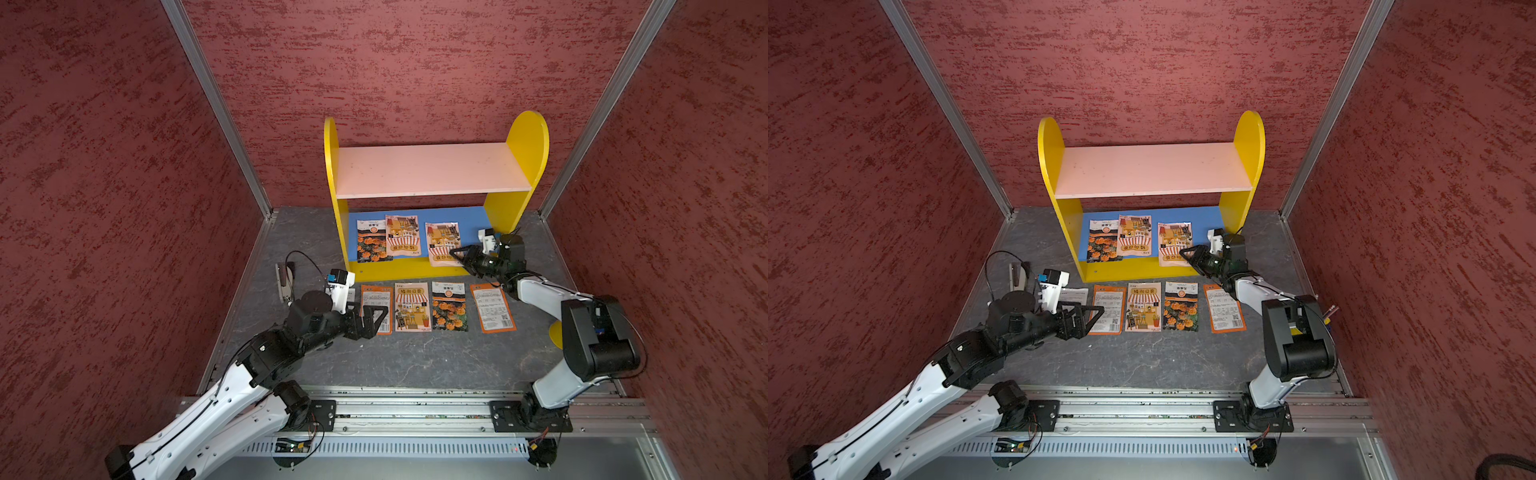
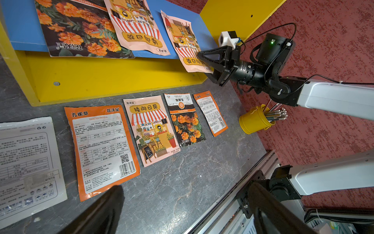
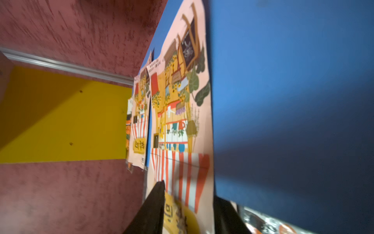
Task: Take the seed bag off the shelf
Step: Pick up the seed packet from the shelf.
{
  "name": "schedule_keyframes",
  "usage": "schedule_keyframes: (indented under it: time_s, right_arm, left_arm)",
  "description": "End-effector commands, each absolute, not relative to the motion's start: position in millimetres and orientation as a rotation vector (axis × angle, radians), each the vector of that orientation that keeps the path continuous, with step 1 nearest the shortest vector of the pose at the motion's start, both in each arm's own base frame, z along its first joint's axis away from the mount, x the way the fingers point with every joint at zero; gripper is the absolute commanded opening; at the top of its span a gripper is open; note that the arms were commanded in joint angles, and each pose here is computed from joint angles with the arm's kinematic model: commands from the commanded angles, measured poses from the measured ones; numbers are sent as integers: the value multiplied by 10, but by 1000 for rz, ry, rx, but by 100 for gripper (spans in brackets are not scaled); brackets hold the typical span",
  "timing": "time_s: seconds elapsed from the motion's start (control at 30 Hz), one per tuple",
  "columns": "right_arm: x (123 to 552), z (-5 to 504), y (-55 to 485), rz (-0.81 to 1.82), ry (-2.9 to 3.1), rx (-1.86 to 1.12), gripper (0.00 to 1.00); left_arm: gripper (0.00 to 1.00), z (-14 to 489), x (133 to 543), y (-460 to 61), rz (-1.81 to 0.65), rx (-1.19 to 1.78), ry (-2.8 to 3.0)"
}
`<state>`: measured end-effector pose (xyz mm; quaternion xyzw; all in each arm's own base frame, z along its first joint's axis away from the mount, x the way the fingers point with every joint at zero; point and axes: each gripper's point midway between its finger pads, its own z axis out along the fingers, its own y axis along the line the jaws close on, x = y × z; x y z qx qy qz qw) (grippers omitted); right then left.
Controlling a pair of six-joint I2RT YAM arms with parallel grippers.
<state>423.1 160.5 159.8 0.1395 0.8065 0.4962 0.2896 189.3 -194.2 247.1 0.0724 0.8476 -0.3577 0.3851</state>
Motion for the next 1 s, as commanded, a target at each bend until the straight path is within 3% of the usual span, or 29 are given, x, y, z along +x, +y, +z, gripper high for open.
schedule_keyframes:
  time_s: [0.0,0.1,0.23,0.47,0.97]
  right_arm:
    - [4315,1799,1608,1351,2076,329,23]
    - [4287,1877,1606,1357,2059,317,10]
    - [4178,1989,1607,1362,2043,291,1]
    - [3693,2242,1656,1382,2043,164,0]
    - [1821,2810,2085,1494,2154,-532,0]
  left_arm:
    - [100,2496,1909,-1950,-918,195,2140]
    - [100,2507,1906,-1945,-921,191,2138]
    - [100,2546,1924,-1940,-919,189,2131]
    - [100,2620,1940,-2042,-930,291,2146]
    - [100,2908,1938,-2237,-1040,645,2112]
